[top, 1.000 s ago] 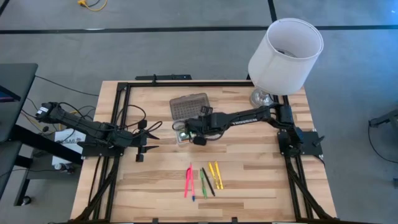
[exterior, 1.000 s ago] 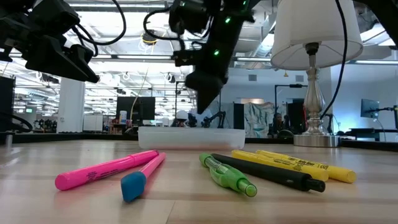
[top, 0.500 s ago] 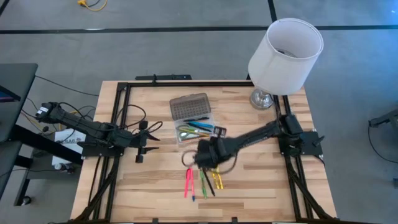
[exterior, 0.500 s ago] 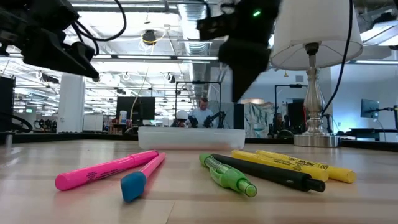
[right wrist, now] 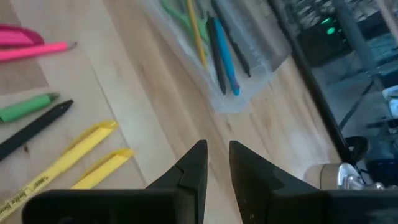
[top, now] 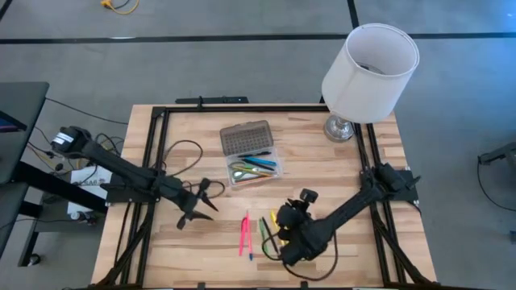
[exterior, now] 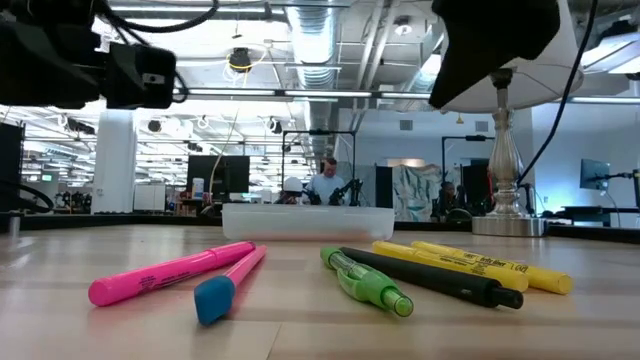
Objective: Pick & place school supplies into a supply box
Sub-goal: Put the pink marker into the transparent supply box
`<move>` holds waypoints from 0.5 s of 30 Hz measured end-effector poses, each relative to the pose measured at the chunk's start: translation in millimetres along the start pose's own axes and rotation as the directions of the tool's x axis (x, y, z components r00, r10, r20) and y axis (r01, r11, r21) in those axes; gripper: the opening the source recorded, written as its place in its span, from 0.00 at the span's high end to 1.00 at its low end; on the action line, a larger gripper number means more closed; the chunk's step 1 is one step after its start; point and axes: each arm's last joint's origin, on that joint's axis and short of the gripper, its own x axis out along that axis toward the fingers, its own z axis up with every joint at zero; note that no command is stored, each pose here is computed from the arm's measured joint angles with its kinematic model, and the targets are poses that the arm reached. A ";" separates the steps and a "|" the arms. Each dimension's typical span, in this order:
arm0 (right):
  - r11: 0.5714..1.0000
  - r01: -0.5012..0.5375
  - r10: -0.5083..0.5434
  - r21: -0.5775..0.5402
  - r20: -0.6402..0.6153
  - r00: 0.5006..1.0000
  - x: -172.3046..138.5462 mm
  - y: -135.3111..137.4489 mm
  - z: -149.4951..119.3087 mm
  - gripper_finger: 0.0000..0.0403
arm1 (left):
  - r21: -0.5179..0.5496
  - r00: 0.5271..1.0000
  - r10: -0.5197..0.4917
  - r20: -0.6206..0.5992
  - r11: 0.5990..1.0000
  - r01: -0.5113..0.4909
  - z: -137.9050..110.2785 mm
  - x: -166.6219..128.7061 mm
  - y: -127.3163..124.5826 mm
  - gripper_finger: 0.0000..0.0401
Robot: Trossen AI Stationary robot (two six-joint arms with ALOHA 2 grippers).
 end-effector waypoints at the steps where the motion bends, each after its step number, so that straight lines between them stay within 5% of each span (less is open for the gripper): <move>1: 1.000 0.008 -0.008 0.006 0.013 1.000 -1.9 0.2 -1.3 0.84 | 0.021 1.000 -0.011 -0.010 1.000 0.011 1.3 6.7 -0.7 0.61; 15: 0.999 0.032 -0.032 0.014 0.017 0.999 -0.7 -2.4 -1.2 0.84 | 0.058 0.965 -0.188 -0.182 0.978 0.202 6.9 114.7 1.1 0.67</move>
